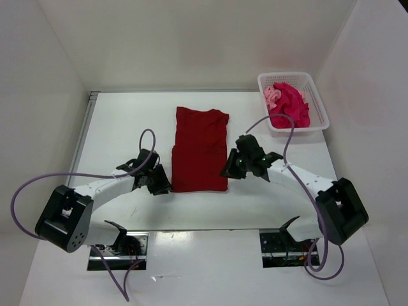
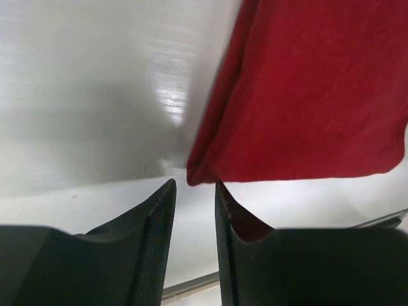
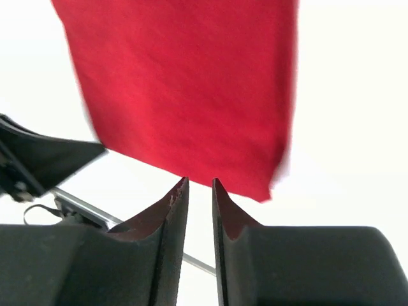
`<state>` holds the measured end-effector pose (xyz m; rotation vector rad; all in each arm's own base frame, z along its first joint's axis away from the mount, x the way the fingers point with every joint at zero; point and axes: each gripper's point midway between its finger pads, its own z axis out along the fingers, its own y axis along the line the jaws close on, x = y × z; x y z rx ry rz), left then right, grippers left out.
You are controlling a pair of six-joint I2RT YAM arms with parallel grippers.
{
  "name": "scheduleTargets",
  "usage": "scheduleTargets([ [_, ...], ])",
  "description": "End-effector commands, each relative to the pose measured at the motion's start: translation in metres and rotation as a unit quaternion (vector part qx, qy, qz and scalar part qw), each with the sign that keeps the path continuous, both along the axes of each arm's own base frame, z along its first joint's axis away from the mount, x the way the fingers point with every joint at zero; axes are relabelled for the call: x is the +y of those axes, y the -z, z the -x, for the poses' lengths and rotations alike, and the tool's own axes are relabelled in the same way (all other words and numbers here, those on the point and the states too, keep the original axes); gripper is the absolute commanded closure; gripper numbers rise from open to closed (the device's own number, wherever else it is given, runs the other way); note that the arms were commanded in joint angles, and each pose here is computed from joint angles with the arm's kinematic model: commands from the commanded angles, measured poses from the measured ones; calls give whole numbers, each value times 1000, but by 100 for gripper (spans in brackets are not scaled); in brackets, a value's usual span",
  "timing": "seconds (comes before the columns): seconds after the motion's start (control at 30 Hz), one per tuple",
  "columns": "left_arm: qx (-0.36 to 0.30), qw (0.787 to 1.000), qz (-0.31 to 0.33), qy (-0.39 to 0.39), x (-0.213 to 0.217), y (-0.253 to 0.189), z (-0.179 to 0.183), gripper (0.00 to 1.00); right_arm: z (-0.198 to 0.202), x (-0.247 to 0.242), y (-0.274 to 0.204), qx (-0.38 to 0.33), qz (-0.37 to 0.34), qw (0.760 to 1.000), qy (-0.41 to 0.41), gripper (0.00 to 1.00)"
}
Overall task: Fold and stack the t-shirts
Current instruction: Grab one side of the 2/3 rectangular tshirt with both arms
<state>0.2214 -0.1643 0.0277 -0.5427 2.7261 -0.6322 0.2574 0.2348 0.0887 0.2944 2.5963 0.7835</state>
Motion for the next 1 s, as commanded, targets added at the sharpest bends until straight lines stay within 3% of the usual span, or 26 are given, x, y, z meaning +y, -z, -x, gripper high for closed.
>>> scheduleTargets([
  [0.0,-3,1000,9,2,-3,3,-4,62,15,-14,20,20,2,999,34,73],
  [0.17,1,1000,3,0,-2,6,-6,65,29,-23,42,49,17,998,38,50],
  [0.37,5,1000,10,4,-6,9,-7,71,35,-19,58,64,10,998,27,46],
  [0.6,-1,1000,9,2,-5,9,-10,81,35,-10,68,79,-2,997,13,63],
  [0.77,-8,1000,14,-2,-7,7,-13,98,31,-8,71,75,-1,997,9,90],
  [0.87,-6,1000,10,3,-6,4,-11,100,31,-10,69,74,3,997,12,100],
  [0.97,-11,1000,-2,0,0,-3,-10,100,44,-10,65,79,2,997,7,100],
])
